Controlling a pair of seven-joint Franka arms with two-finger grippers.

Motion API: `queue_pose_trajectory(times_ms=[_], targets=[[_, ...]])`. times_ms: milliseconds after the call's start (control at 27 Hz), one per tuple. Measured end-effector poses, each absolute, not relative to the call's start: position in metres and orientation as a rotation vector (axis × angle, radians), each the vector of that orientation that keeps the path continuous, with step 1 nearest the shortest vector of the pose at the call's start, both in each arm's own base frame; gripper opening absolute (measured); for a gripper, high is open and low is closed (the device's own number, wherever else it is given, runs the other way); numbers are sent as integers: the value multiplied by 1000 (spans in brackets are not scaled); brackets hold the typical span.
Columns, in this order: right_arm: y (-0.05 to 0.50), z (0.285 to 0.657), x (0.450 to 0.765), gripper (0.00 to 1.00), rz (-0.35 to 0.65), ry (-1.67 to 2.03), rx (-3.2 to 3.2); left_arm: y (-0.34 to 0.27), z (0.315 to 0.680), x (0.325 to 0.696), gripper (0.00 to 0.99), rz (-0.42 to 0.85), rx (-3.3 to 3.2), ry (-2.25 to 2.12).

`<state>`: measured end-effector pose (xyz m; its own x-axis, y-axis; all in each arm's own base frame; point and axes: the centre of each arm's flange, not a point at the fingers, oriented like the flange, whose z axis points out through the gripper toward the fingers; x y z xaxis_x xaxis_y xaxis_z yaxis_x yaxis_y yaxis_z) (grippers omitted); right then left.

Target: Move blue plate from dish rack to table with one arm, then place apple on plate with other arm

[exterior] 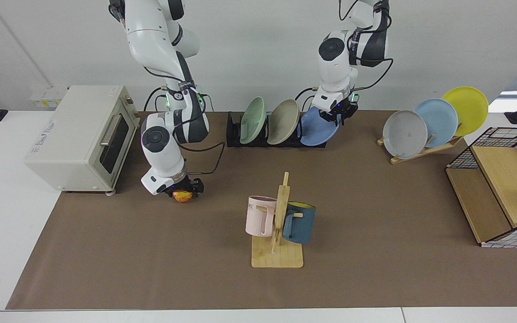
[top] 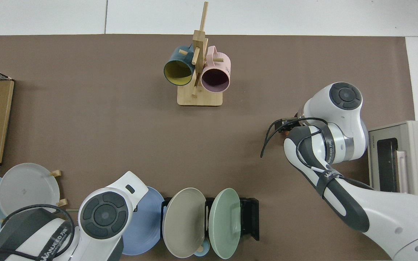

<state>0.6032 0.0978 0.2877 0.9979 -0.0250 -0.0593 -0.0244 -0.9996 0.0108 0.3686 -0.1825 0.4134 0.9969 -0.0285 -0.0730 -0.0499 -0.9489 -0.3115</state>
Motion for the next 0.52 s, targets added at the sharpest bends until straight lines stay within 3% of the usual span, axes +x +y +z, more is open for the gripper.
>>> queue_pose_trajectory(times_ms=[185,259,333,519], targets=[[98,287,603,991,-94,-39,3130,-184,413,368,159,96,-2821,63],[98,287,603,934,-94,-39,3130,-184,413,368,128,98,-2820,66],[98,287,603,780,-94,-38,3130,-183,413,367,97,109,-2816,85],[104,287,602,731,-95,-22,3129,-186,415,367,97,112,-2815,104]])
